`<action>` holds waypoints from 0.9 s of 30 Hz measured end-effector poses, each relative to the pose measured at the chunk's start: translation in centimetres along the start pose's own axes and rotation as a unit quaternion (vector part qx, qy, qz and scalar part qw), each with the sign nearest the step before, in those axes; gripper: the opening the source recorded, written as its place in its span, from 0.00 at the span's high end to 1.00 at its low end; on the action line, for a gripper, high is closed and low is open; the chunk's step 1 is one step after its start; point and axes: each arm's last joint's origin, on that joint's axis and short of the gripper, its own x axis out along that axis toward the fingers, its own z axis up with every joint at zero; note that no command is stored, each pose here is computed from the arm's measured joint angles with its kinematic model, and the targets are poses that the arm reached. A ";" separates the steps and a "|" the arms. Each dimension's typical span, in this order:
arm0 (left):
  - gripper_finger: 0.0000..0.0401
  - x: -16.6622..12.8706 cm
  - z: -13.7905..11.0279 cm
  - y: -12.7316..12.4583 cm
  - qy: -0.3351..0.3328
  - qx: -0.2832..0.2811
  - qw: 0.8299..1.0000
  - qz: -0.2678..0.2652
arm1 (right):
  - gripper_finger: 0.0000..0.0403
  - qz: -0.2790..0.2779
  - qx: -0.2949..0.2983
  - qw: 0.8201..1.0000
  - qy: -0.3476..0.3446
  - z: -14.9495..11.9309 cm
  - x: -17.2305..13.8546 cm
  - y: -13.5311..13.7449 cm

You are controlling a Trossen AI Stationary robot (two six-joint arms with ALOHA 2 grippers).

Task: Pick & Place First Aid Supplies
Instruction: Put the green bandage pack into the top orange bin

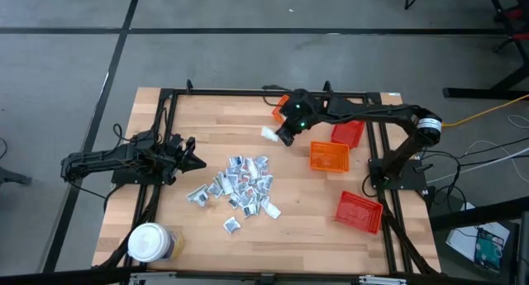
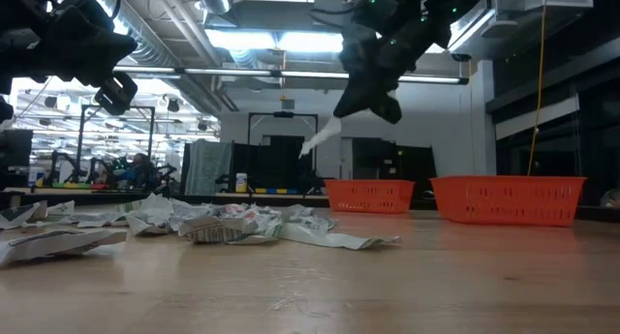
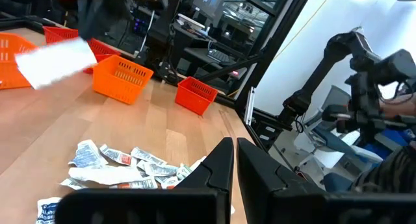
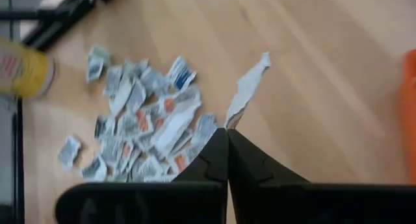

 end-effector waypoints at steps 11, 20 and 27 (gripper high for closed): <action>0.96 0.0 0.0 0.0 0.000 0.000 1.000 0.000 | 1.00 -0.052 0.073 0.996 -0.031 1.0 -1.6 -2.7; 0.96 0.0 0.0 0.0 0.000 0.000 1.000 0.000 | 1.00 -0.123 0.122 0.985 -0.017 1.1 -3.5 -7.3; 0.96 0.0 0.0 0.0 0.000 0.000 1.000 0.000 | 1.00 -0.142 0.113 0.983 -0.021 1.4 -4.3 -9.4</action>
